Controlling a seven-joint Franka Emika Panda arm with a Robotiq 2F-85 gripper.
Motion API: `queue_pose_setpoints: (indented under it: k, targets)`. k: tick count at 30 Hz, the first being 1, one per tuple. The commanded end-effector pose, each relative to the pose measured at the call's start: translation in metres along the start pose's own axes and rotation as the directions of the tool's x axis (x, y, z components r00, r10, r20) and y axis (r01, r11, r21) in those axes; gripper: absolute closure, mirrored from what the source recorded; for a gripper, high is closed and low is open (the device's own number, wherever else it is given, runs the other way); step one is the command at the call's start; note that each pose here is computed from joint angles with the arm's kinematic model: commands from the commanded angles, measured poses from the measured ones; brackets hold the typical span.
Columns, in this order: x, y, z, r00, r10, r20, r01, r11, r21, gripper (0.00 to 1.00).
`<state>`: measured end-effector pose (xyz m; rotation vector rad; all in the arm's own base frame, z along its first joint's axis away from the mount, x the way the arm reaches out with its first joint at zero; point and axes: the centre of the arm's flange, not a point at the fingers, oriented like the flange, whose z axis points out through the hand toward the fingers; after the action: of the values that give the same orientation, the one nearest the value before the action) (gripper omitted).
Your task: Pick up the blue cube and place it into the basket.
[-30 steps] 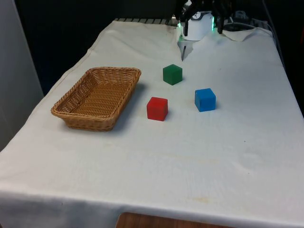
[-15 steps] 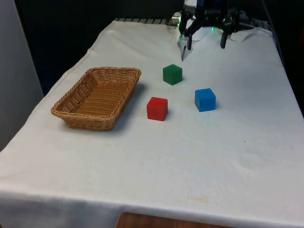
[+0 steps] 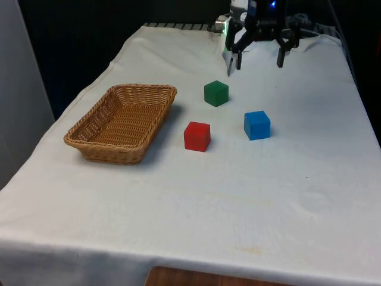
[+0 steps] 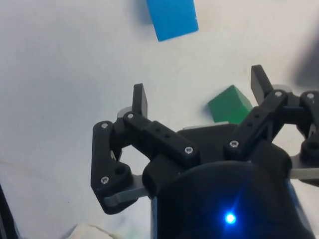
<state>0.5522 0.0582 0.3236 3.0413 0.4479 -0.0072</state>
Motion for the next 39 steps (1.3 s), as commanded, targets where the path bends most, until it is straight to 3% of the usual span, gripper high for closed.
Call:
queue_pose_setpoints:
  k: [1, 5, 6, 11, 13, 18, 21, 22, 25, 30, 31, 32, 39]
  targets:
    - [0.001, -0.001, 0.001, 0.9998, 0.002, -0.018, -0.002, 1.0, 0.005, 0.0]
    - [-0.001, -0.001, 0.006, 0.9997, 0.001, -0.022, -0.001, 1.0, 0.001, 0.0]
    - [0.0, -0.003, 0.007, 0.9993, 0.002, -0.038, -0.002, 1.0, 0.008, 0.0]
    - [-0.002, -0.005, 0.018, 0.9977, 0.003, -0.067, -0.002, 0.9999, 0.011, 0.0]
    - [-0.003, -0.004, 0.019, 0.9981, 0.001, -0.061, -0.001, 1.0, 0.005, 0.0]
    - [-0.002, -0.006, 0.031, 0.9959, 0.007, -0.09, -0.005, 0.9997, 0.024, 0.0]
    - [-0.001, -0.007, 0.035, 0.9956, 0.007, -0.094, -0.004, 0.9996, 0.029, 0.0]
    - [-0.002, -0.006, 0.034, 0.9967, 0.007, -0.081, -0.006, 0.9998, 0.017, 0.0]
    - [-0.001, -0.007, 0.041, 0.9955, 0.01, -0.094, -0.006, 0.9994, 0.034, 0.0]
    - [0.001, -0.008, 0.058, 0.9959, 0.01, -0.09, -0.006, 0.9991, 0.041, 0.0]
    - [0.0, -0.007, 0.056, 0.9967, 0.01, -0.08, -0.008, 0.9995, 0.031, 0.0]
    - [0.001, -0.008, 0.061, 0.9959, 0.009, -0.09, -0.005, 0.9991, 0.042, 0.0]
    - [0.002, -0.009, 0.086, 0.9962, 0.003, -0.087, 0.001, 0.9991, 0.042, 0.0]
